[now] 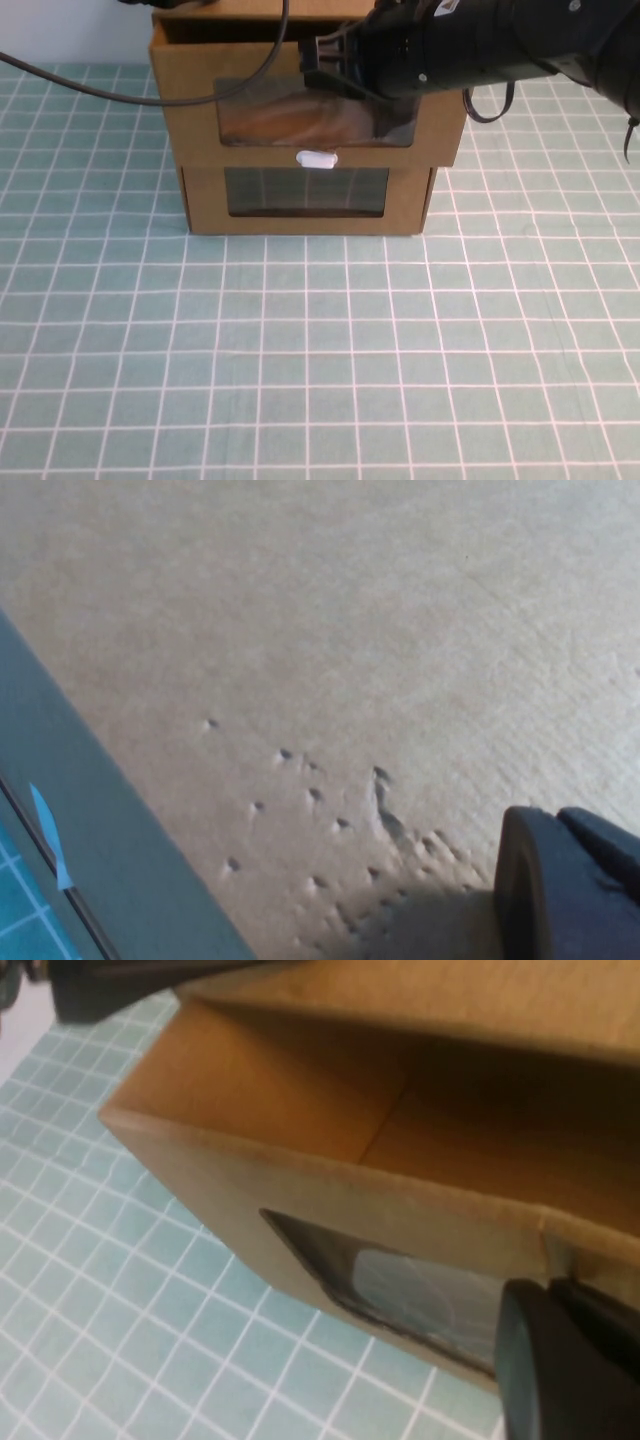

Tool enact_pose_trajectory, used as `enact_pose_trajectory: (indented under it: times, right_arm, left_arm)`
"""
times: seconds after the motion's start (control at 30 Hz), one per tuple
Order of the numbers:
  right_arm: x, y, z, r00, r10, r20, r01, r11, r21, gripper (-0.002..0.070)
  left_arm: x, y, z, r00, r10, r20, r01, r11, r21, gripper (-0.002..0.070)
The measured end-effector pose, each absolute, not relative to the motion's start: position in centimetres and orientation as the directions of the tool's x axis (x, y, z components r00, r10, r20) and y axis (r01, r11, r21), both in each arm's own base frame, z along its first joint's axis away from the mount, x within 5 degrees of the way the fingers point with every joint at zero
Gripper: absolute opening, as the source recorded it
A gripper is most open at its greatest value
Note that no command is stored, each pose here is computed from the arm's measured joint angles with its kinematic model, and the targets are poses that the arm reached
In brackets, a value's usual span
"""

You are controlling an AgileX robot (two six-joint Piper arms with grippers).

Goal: Close the shoe box
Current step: Close the shoe box with your right arm

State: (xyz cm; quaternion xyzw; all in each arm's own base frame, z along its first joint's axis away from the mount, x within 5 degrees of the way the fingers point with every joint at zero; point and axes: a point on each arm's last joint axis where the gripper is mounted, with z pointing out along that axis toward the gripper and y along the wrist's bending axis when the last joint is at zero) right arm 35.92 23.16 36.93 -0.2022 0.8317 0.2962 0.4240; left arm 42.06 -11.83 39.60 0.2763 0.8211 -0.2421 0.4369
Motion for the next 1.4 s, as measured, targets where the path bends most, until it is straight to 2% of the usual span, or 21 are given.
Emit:
enact_pose_trajectory:
  times: [0.43, 0.73, 1.0, 1.2, 1.4]
  right_arm:
    - [38.4, 23.6, 35.9, -0.468, 0.021, -0.883, -0.541, 0.783, 0.306, -0.0011]
    - [40.3, 23.3, 34.8, -0.484, 0.084, -0.871, -0.499, 0.791, 0.354, -0.0011]
    - [40.7, 22.6, 35.1, -0.547, 0.026, -0.837, -0.521, 0.771, 0.365, -0.0011]
    - [38.2, 21.7, 37.4, -0.589, -0.078, -0.804, -0.579, 0.736, 0.352, -0.0011]
    - [33.7, 19.9, 41.4, -0.587, -0.193, -0.786, -0.604, 0.752, 0.266, -0.0011]
  left_arm:
    - [42.1, -11.8, 39.6, -0.466, 0.24, -0.852, 0.664, 0.731, -0.157, -0.0005]
    - [42.1, -11.8, 39.6, -0.468, 0.239, -0.851, 0.662, 0.733, -0.159, -0.0005]
    - [42.0, -11.8, 39.7, -0.469, 0.237, -0.851, 0.66, 0.734, -0.16, -0.0005]
    - [40.9, -11.3, 40.8, -0.455, 0.295, -0.84, 0.663, 0.743, -0.098, -0.0005]
    - [37.5, -10.3, 44.6, -0.4, 0.323, -0.858, 0.645, 0.764, -0.013, -0.0005]
